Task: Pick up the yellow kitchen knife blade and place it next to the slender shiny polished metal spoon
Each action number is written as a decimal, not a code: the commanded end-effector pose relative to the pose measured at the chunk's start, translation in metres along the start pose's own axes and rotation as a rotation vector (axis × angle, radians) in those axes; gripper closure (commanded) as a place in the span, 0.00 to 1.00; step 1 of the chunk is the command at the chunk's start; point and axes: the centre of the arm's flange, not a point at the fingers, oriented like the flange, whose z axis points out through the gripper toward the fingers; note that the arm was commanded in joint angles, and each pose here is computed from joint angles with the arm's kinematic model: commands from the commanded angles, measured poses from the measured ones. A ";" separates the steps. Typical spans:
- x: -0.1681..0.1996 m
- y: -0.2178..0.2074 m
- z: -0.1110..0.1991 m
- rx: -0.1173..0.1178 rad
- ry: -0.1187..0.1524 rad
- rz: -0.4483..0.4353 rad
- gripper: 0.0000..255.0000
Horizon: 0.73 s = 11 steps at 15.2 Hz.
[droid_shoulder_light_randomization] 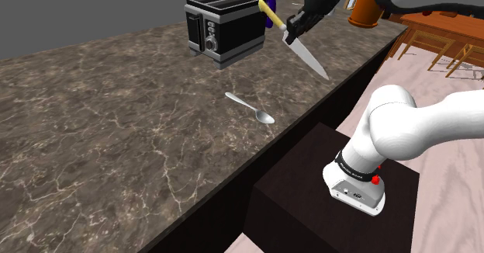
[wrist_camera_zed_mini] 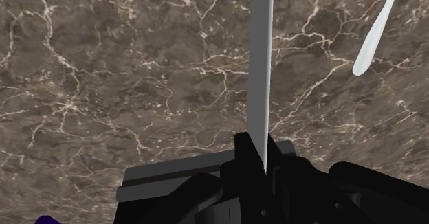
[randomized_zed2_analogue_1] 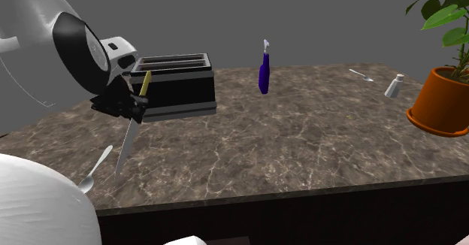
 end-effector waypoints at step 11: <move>-0.028 -0.003 0.057 0.000 0.000 0.000 1.00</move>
